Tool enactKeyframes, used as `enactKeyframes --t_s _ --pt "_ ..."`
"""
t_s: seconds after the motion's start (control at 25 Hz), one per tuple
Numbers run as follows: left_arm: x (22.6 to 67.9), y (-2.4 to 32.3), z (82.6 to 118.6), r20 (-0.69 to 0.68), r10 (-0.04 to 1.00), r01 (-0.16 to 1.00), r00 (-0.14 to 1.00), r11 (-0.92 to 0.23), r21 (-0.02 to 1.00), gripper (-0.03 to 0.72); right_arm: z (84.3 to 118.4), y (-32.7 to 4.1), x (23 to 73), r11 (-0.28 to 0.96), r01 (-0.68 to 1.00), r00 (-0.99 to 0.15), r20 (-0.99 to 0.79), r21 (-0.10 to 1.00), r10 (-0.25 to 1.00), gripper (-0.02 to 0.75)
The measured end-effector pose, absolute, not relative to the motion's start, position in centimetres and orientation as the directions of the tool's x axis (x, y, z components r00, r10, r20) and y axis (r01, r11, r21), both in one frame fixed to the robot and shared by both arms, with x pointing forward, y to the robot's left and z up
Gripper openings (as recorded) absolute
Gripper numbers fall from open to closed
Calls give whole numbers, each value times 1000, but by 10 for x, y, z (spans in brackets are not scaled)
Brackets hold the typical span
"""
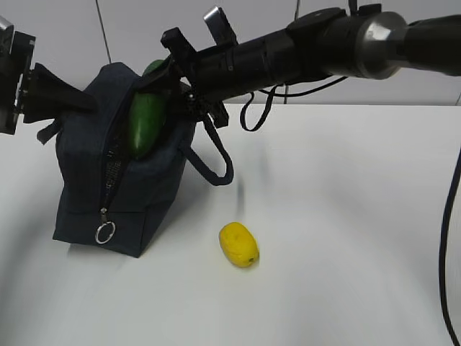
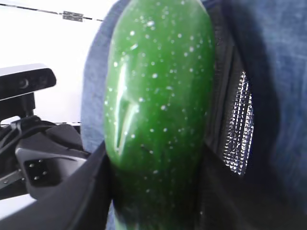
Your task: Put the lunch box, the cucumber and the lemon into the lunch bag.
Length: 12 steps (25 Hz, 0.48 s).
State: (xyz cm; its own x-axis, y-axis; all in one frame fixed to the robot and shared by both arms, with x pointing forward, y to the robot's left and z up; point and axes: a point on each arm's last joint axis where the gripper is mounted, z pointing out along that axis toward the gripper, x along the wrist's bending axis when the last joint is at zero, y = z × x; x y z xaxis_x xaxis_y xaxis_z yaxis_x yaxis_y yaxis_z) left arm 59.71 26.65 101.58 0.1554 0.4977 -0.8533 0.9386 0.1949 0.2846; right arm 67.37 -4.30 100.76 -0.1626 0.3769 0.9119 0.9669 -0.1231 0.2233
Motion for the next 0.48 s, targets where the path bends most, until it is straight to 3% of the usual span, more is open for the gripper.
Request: enactKeyframes --t_s 0.48 --pt "599 266 1018 -866 476 932 155 219 288 -8 986 -40 679 -142 971 -123 914 191 388 357"
